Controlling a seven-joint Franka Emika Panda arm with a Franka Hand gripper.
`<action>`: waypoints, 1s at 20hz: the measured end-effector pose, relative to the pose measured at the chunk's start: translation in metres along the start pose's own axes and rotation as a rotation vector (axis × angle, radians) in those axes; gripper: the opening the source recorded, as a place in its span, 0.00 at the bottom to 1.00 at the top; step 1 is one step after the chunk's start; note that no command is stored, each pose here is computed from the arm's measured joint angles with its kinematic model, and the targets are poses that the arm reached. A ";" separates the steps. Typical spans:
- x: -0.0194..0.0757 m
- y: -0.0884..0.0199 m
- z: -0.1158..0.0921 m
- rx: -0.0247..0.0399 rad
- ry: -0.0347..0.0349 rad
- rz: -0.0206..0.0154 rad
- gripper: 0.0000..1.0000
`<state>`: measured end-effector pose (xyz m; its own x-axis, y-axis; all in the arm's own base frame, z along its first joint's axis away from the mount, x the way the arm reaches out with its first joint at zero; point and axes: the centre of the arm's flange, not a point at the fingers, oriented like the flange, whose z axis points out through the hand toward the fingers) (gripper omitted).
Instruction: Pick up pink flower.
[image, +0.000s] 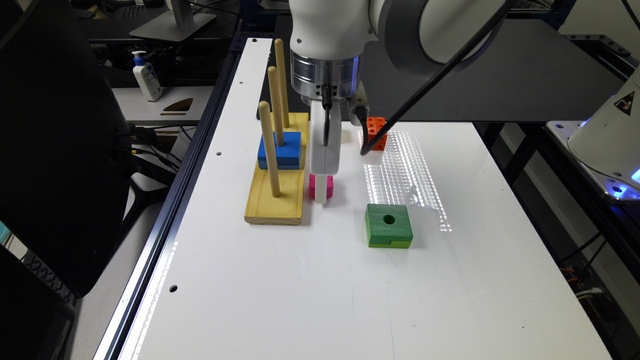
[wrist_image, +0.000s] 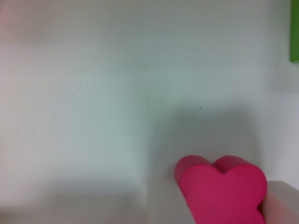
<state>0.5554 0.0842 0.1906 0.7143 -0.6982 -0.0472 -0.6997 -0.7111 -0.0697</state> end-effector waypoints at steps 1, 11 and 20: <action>0.0002 -0.001 -0.007 -0.0002 0.0020 -0.0011 0.00; -0.0009 -0.003 -0.044 -0.0091 0.0075 -0.0073 0.00; -0.0055 -0.004 -0.090 -0.0189 0.0160 -0.0124 0.00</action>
<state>0.5527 0.0831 0.2808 0.7227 -0.6905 -0.0305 -0.6910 -0.7210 -0.0514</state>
